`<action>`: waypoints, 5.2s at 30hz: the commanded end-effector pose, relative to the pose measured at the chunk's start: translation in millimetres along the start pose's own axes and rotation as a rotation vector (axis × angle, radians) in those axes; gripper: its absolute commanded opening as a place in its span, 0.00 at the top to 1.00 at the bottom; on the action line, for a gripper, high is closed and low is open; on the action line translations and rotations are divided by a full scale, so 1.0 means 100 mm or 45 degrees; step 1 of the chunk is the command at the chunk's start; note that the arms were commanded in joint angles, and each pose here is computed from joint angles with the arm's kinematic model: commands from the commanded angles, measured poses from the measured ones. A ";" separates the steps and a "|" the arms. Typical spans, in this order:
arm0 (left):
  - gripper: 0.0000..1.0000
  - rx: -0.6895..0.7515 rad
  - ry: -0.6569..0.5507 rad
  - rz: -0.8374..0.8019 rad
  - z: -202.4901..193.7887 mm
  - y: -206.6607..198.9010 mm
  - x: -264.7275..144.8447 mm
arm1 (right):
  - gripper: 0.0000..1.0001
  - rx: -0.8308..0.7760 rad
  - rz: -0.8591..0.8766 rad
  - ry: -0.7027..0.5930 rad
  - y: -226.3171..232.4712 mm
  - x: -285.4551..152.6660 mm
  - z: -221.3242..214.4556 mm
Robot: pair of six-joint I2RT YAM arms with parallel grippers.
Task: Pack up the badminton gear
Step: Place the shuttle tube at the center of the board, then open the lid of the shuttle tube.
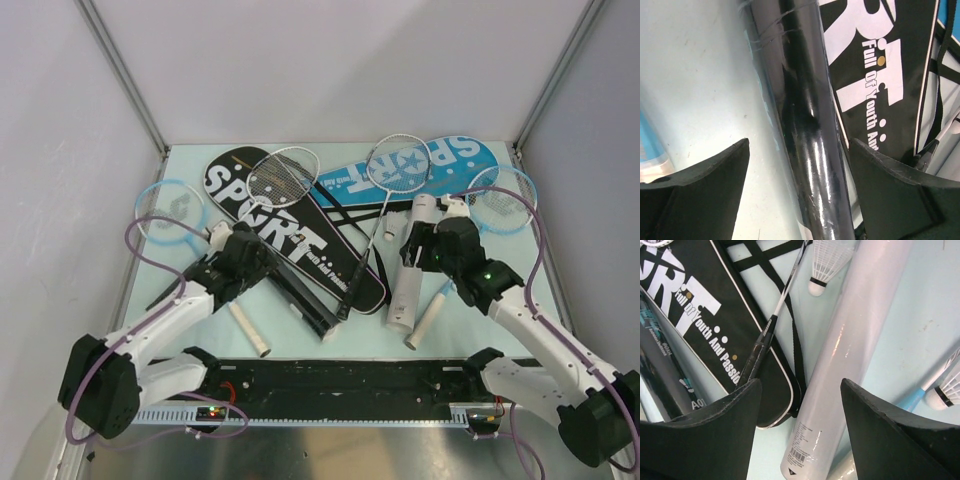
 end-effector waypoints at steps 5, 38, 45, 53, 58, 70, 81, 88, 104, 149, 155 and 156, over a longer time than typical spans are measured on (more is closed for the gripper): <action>0.17 0.331 -0.251 -0.273 0.59 -0.58 -0.55 | 0.23 0.048 -0.074 0.047 -0.19 0.36 -0.01; 0.16 0.718 -0.238 -0.794 0.68 -1.03 -1.45 | 0.54 0.238 -0.047 0.173 -0.56 0.94 -0.12; 0.17 0.739 -0.163 -0.921 0.65 -1.31 -1.59 | 0.55 0.119 0.061 -0.033 -0.29 0.47 0.31; 0.09 0.823 0.167 -1.280 0.18 -1.60 -1.66 | 0.57 0.293 0.336 -0.496 0.57 -0.24 1.01; 0.09 0.810 0.372 -1.514 -0.17 -1.75 -1.71 | 0.56 0.371 0.554 -0.796 1.23 -0.70 1.37; 0.09 0.891 0.347 -1.659 -0.27 -1.70 -1.88 | 0.56 0.268 0.823 -0.934 1.74 -0.95 1.44; 0.17 0.944 -0.130 -1.449 0.41 -1.69 -2.13 | 0.56 -0.446 0.946 -0.810 1.60 -0.87 0.99; 0.24 0.907 -0.257 -1.402 0.79 -1.75 -2.70 | 0.55 -0.880 0.963 -0.704 1.26 -0.79 0.64; 0.42 0.840 0.205 -1.549 0.46 -1.91 -2.92 | 0.56 -1.162 1.168 -0.702 1.36 -0.99 0.32; 0.69 0.790 0.488 -1.400 0.10 -1.64 -2.49 | 0.62 -1.151 1.051 -0.642 1.28 -0.83 0.32; 0.99 0.761 0.419 -1.376 0.20 -1.67 -2.49 | 0.63 -1.155 1.051 -0.622 1.25 -0.84 0.28; 0.99 0.751 0.405 -1.371 0.23 -1.68 -2.50 | 0.63 -1.154 1.049 -0.618 1.24 -0.85 0.28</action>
Point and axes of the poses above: each gripper's point midway between its finger pads, its own x axis out along the fingers, its own y axis along the line the jaws close on, z = x × y, the point moved 3 cm from there along -x, back along the fingers, and after that the axes turned 11 degrees about -x, right-handed, at the moved point
